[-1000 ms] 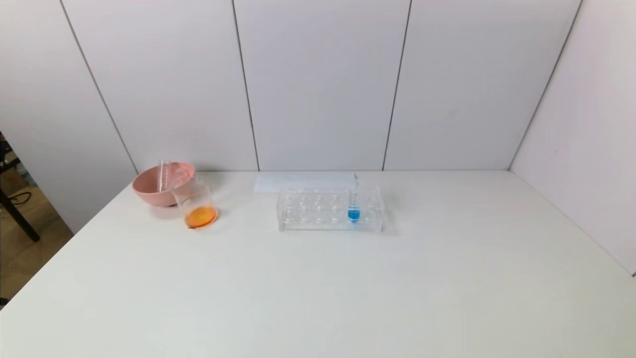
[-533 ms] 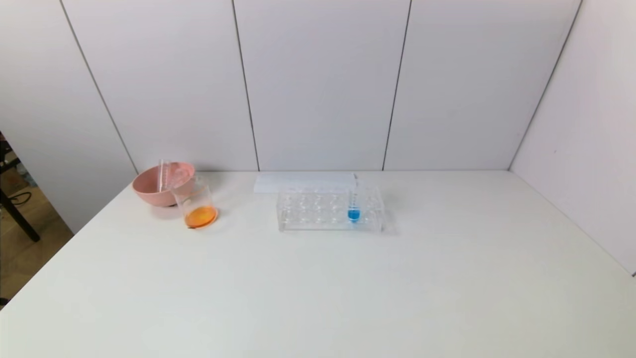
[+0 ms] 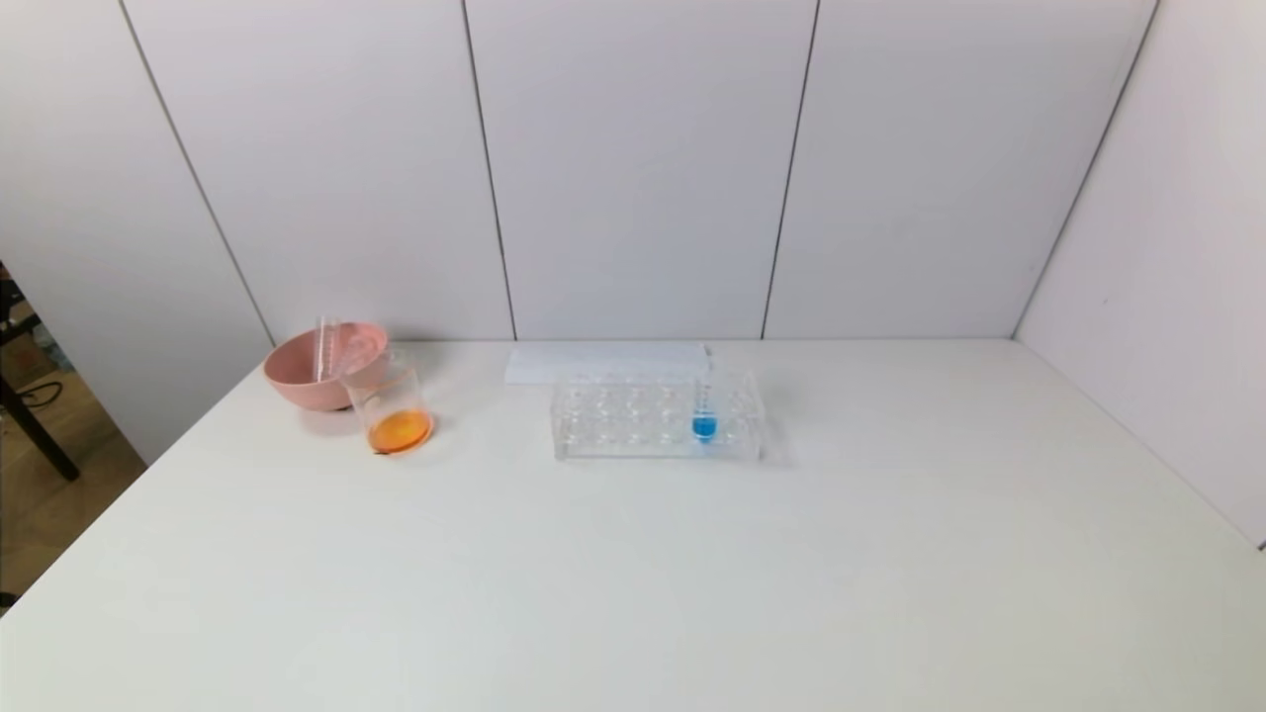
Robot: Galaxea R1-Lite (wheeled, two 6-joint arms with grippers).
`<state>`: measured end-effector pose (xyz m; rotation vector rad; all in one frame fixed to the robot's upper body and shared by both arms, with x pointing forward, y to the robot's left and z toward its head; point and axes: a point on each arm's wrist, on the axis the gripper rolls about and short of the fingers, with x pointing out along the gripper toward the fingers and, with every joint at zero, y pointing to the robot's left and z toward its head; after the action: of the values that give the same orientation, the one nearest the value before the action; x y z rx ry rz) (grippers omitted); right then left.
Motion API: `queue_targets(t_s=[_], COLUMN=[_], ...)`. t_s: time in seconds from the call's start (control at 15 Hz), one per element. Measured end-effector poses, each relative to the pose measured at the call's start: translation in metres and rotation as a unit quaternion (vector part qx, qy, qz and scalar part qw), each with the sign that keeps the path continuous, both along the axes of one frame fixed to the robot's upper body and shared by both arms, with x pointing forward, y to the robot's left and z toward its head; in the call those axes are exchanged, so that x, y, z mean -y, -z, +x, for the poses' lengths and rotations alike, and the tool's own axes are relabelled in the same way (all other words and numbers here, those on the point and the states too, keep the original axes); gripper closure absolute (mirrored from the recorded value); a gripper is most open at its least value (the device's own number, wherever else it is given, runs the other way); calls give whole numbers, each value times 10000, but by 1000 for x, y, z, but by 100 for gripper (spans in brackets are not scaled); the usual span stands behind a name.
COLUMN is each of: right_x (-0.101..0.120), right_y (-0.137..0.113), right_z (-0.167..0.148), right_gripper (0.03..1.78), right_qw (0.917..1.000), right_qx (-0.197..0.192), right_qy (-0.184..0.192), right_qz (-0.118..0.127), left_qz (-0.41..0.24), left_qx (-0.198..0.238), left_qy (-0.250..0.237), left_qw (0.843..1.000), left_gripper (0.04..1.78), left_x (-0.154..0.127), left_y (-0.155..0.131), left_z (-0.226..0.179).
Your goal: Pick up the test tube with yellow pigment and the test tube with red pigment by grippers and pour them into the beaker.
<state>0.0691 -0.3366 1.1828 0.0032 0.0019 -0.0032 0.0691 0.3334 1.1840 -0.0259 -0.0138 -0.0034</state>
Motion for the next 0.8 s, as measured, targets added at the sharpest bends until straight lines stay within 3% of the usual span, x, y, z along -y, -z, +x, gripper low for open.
queue_targets(t_s=[0.8], right_x=[0], right_y=[0], right_z=[0], right_gripper=[11], right_qw=[10000], right_qx=[0], right_qy=[-2], right_qz=[-4], left_qz=[-2], left_qx=[-6], left_qy=[2], left_qw=[10000], left_gripper=[6], left_x=[0], left_y=[0], left_z=[0])
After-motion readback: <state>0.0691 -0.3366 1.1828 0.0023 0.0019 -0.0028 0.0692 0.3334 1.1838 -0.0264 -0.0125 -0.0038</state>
